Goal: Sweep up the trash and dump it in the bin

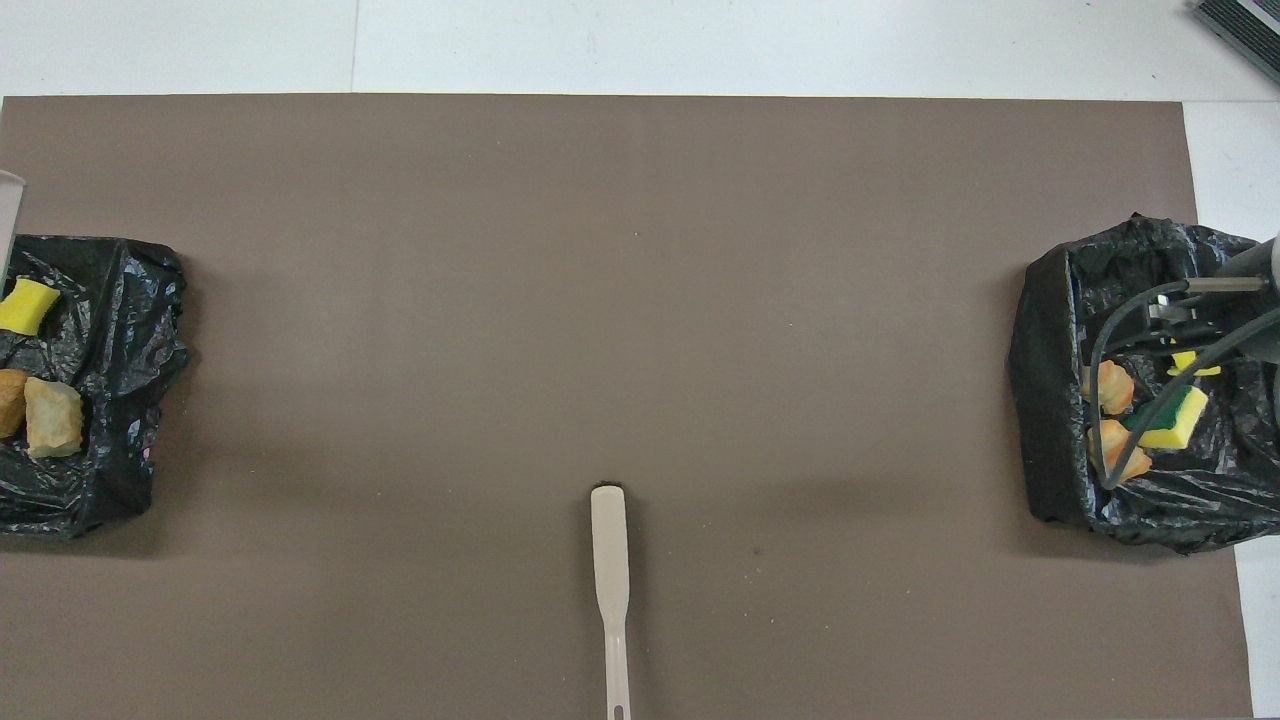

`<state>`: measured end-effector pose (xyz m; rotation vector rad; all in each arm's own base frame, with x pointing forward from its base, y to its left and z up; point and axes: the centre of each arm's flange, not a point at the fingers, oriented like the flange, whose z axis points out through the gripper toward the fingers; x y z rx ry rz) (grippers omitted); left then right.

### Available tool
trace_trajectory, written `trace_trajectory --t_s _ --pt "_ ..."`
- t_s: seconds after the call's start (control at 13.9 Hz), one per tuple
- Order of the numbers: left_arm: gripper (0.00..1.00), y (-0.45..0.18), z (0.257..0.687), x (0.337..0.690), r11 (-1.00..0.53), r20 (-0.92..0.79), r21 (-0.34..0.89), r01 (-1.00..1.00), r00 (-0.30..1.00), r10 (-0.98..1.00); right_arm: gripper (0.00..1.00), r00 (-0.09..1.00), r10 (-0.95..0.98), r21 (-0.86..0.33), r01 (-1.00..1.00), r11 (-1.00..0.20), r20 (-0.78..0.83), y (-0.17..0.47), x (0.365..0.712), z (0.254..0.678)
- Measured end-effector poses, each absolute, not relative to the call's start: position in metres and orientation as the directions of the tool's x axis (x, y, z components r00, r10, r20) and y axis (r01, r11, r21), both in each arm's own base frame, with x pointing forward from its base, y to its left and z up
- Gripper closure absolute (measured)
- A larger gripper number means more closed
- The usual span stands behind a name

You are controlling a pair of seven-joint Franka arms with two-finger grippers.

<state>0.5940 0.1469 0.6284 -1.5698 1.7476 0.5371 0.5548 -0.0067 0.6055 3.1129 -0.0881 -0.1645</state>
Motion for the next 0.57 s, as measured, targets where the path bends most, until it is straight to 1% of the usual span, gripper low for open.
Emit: trace_trajectory --t_s 0.22,0.29,0.43,0.57 --pt "0.69 0.146 0.623 0.588 0.074 -0.605 -0.175 -0.982 0.048 -0.795 0.00 0.993 -0.057 0.026 -0.055 -0.998 -0.105 -0.007 0.555 0.605" --pt "0.69 0.146 0.621 0.585 0.018 -0.549 -0.176 -0.984 0.083 -0.832 0.00 0.993 -0.058 0.026 -0.056 -0.998 -0.105 -0.007 0.555 0.605" --pt "0.69 0.150 0.620 0.575 -0.137 -0.441 -0.174 -0.975 0.202 -0.875 0.00 0.993 -0.060 0.026 -0.057 -0.998 -0.104 -0.008 0.555 0.606" --pt "0.69 0.148 0.619 0.564 -0.326 -0.340 -0.178 -0.929 0.368 -0.865 0.00 0.993 -0.059 0.026 -0.056 -0.998 -0.099 -0.007 0.555 0.608"
